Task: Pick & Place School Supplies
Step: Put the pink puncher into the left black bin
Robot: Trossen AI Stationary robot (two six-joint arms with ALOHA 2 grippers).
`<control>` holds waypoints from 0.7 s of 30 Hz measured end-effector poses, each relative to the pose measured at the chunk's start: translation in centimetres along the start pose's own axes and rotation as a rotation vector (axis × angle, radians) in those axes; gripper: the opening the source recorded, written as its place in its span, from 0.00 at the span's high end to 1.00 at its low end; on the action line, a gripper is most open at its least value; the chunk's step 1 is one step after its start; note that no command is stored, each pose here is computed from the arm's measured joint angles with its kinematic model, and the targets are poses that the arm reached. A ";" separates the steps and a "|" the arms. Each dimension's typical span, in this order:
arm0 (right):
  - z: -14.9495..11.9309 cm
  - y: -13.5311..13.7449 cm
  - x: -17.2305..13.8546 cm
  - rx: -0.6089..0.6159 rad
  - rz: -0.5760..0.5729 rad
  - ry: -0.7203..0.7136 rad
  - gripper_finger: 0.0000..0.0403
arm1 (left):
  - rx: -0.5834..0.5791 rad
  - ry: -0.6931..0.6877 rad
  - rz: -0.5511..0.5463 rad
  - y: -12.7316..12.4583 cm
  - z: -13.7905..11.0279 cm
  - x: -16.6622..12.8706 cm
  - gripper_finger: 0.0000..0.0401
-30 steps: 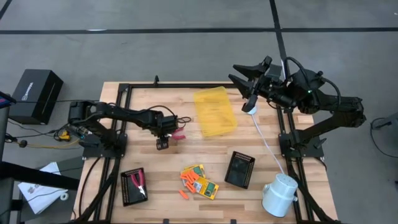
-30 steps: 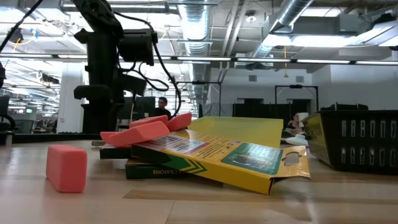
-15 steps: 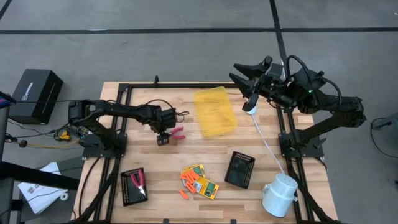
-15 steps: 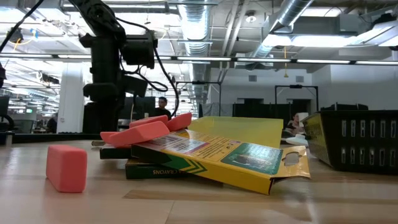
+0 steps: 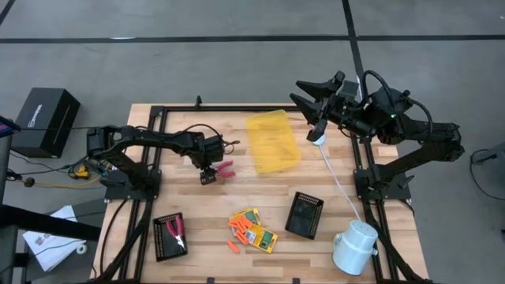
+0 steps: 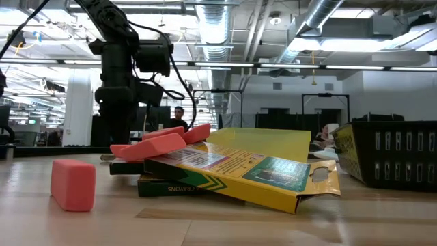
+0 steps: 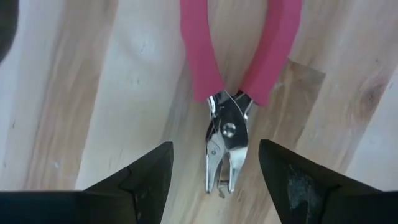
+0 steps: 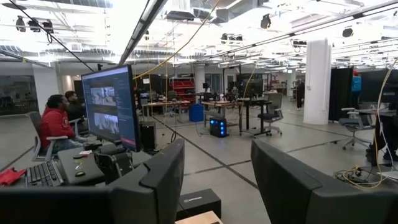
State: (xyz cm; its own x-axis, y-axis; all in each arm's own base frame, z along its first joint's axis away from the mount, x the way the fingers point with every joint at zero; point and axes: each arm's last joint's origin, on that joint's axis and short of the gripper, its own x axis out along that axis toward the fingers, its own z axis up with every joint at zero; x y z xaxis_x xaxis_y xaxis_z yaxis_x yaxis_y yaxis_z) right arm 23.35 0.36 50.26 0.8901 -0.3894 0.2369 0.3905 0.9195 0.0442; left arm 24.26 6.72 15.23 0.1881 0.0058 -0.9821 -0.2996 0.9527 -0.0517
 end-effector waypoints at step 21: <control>0.0 0.0 0.0 0.000 -0.001 0.000 0.57 | 0.064 0.073 0.070 -0.2 0.5 3.1 0.80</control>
State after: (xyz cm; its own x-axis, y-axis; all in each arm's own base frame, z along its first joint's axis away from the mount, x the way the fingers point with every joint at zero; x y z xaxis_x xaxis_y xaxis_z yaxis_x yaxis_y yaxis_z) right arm 23.36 0.36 50.25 0.8899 -0.3902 0.2364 0.3914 0.9192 0.0440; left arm 25.33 6.70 12.32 0.0998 0.0529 -0.9936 -0.2484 0.9683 0.0266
